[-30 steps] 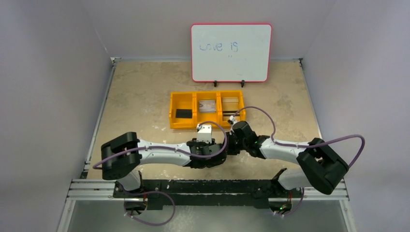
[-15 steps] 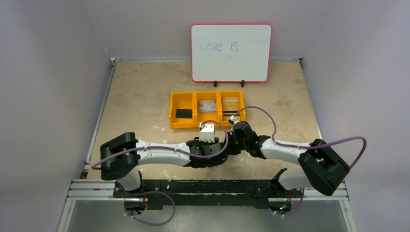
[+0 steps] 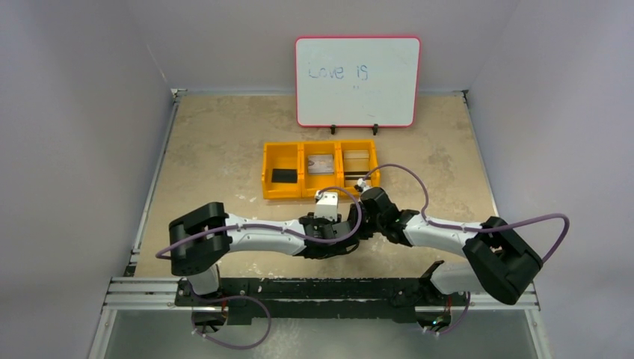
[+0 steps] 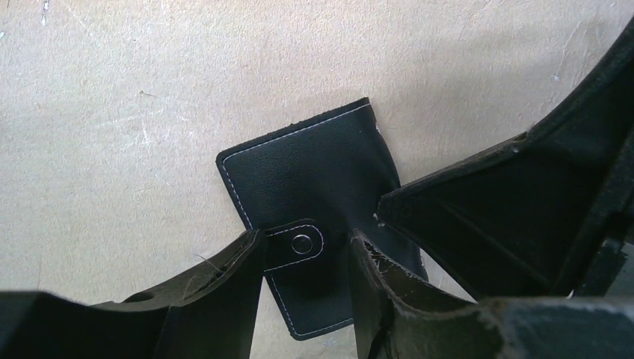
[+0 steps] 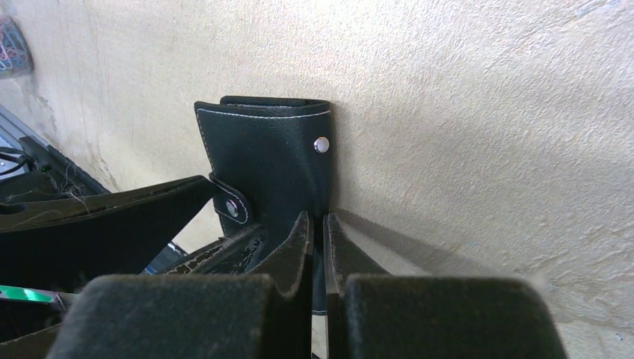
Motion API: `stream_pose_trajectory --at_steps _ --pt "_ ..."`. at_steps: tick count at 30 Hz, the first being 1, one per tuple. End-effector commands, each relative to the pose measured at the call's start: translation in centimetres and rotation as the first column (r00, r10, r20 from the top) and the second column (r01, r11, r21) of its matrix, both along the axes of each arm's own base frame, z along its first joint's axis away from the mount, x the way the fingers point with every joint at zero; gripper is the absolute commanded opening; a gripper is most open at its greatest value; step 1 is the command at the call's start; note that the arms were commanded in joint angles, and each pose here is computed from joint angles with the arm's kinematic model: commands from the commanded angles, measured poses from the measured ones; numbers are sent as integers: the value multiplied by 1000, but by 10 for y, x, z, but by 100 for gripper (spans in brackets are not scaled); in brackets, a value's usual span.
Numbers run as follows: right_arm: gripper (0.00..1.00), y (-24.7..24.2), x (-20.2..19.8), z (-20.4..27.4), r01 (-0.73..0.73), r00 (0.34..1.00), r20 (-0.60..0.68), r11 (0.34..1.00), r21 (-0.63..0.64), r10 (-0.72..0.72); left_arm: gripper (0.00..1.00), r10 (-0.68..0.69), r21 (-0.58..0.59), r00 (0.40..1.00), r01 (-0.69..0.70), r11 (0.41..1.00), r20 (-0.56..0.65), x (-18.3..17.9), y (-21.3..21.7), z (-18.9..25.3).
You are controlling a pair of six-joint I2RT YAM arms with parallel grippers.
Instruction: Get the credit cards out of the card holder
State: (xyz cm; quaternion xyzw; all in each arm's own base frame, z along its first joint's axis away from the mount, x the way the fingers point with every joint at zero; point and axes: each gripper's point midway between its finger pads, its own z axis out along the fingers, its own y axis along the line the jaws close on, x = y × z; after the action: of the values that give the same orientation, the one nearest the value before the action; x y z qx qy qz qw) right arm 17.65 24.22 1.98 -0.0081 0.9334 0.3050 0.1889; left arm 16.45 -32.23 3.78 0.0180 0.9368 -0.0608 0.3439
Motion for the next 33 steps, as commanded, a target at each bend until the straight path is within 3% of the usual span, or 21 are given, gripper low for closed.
stream_pose_trajectory --at_steps 1,6,18,30,33 --pt "0 -11 2 -3 29 999 17 998 -53 -28 43 -2 37 1000 2 999 4 1 -2 1" --pt "0 -12 2 -2 35 999 19 998 -52 -34 36 0 73 1000 -1 997 5 2 1 -5" --pt "0 -18 2 -4 61 998 15 995 -73 -61 0 41 97 998 -45 994 39 5 15 -2" --pt "0 -23 7 -2 86 996 38 991 -99 -82 0 149 0 982 -150 989 117 10 45 23" --pt "7 -18 12 11 65 995 82 995 -71 -59 7 176 -36 977 -173 984 121 8 54 27"
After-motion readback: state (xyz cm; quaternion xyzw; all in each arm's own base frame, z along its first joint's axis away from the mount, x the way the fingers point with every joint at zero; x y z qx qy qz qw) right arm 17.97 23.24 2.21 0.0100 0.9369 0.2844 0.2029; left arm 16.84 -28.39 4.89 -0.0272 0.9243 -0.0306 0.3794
